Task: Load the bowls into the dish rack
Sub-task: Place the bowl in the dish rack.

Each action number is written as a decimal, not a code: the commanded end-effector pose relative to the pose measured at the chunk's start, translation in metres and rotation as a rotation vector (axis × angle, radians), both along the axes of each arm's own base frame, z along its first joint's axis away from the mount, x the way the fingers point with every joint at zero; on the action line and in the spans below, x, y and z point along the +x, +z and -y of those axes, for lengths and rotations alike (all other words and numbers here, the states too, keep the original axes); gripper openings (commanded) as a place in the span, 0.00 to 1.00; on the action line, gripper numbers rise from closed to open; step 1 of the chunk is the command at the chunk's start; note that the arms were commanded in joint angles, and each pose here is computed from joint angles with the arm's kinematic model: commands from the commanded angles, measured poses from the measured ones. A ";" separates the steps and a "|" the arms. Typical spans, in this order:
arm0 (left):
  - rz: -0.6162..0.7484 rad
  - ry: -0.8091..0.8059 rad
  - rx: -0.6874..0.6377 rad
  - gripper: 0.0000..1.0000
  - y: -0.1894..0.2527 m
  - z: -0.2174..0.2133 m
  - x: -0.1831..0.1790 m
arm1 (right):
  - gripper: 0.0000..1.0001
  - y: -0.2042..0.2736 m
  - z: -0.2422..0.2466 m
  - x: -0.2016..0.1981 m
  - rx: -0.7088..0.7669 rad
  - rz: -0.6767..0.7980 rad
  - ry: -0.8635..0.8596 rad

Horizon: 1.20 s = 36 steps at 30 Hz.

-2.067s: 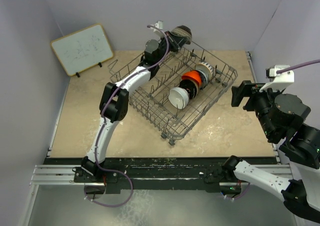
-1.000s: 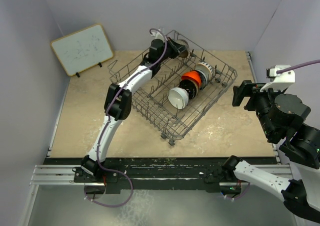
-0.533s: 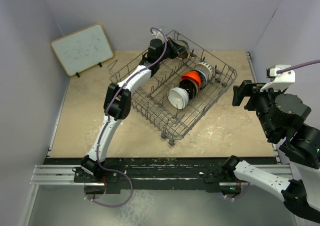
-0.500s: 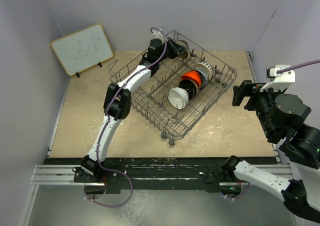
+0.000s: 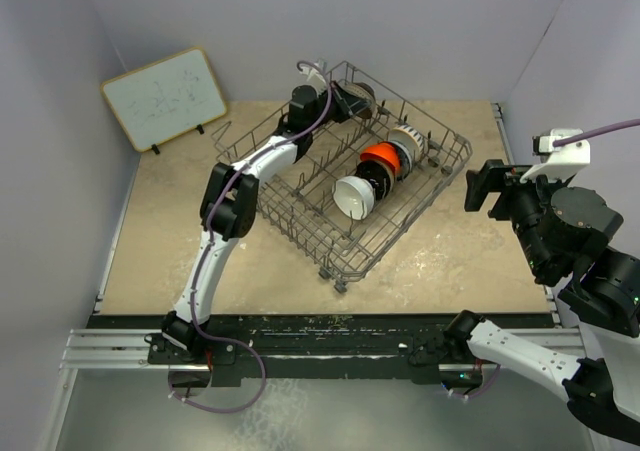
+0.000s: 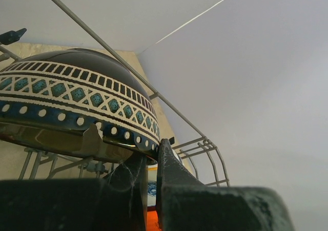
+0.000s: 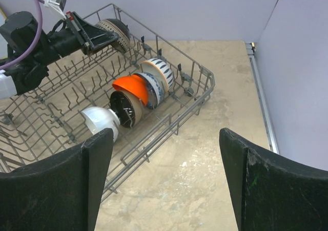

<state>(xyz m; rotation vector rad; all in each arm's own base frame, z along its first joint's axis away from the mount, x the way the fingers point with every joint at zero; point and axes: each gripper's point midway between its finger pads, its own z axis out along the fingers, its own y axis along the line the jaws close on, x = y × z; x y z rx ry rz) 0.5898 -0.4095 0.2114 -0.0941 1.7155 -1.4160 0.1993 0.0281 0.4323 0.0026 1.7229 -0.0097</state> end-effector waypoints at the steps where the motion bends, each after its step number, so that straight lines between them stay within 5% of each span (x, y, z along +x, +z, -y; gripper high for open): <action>1: -0.096 0.014 0.021 0.00 -0.070 -0.027 0.014 | 0.85 0.017 0.000 0.003 0.022 0.048 -0.007; 15: -0.278 0.048 0.133 0.25 -0.085 -0.041 0.013 | 0.85 0.020 -0.001 0.004 0.018 0.058 -0.005; 23: -0.268 0.021 0.157 0.55 -0.080 -0.040 0.006 | 0.86 0.022 -0.002 0.005 0.018 0.064 0.001; 36: -0.161 -0.034 0.078 0.78 -0.035 -0.033 0.000 | 0.86 0.022 -0.001 0.005 0.015 0.064 -0.002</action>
